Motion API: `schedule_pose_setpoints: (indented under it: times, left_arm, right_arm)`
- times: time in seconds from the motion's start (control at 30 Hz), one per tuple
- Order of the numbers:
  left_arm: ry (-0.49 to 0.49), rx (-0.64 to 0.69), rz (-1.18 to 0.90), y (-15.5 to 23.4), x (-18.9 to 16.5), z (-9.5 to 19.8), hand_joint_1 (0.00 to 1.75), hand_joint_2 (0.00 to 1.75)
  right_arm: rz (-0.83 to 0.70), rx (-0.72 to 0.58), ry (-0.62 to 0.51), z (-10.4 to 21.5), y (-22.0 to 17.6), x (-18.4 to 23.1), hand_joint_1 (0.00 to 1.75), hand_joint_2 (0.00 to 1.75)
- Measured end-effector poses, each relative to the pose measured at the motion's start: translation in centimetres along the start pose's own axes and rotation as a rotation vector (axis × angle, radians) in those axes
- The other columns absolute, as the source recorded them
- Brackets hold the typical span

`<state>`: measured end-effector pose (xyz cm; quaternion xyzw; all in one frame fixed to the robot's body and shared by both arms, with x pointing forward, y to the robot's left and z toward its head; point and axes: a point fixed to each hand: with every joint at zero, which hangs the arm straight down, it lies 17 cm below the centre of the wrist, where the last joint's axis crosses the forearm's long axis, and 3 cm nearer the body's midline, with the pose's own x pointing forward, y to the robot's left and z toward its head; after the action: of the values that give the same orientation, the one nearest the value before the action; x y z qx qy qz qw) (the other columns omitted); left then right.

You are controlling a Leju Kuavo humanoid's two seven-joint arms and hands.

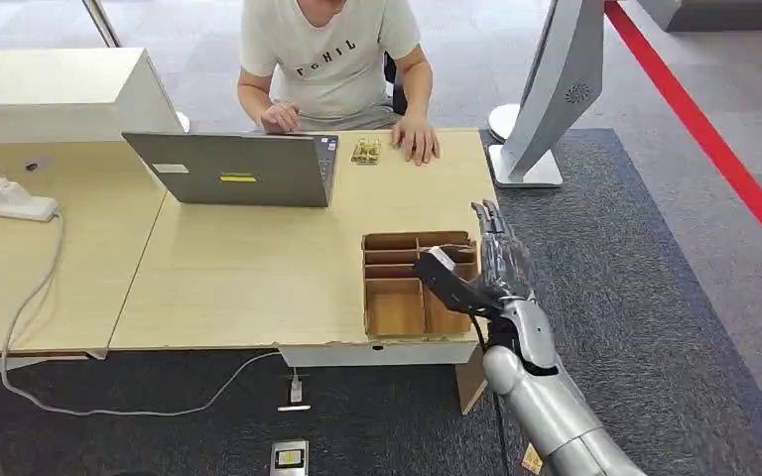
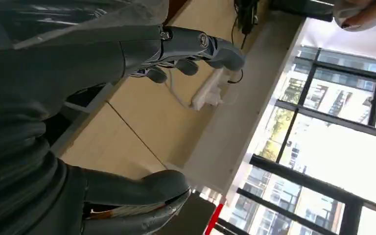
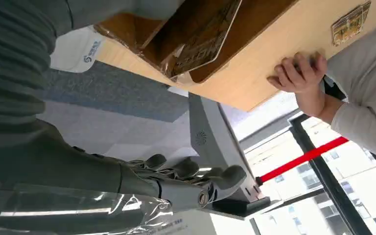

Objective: Pass the card to the sensor for recognition and then transmit it.

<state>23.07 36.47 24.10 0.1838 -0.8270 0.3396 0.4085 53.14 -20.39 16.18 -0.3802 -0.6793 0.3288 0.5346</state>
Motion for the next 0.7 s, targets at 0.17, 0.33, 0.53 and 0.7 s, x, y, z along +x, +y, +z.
schedule_pose_setpoints:
  times: [0.17, 0.33, 0.53, 0.7]
  left_arm:
    - [-0.005, 0.009, -0.019, 0.1, 0.0, 0.0, 0.00, 1.75]
    - [-0.005, 0.017, -0.028, 0.3, 0.0, 0.0, 0.00, 1.75]
    - [-0.008, 0.028, -0.045, 0.5, 0.0, 0.0, 0.00, 1.75]
    - [-0.008, 0.038, -0.054, 0.7, 0.0, 0.0, 0.00, 1.75]
  right_arm:
    - [-0.009, 0.024, 0.001, -0.1, 1.4, 0.5, 0.00, 1.75]
    - [-0.014, 0.045, -0.004, -0.1, 2.6, 1.2, 0.38, 1.75]
    - [-0.019, 0.060, -0.007, -0.2, 3.7, 1.8, 1.75, 1.75]
    - [-0.020, 0.064, -0.004, -0.4, 4.2, 2.0, 1.75, 1.75]
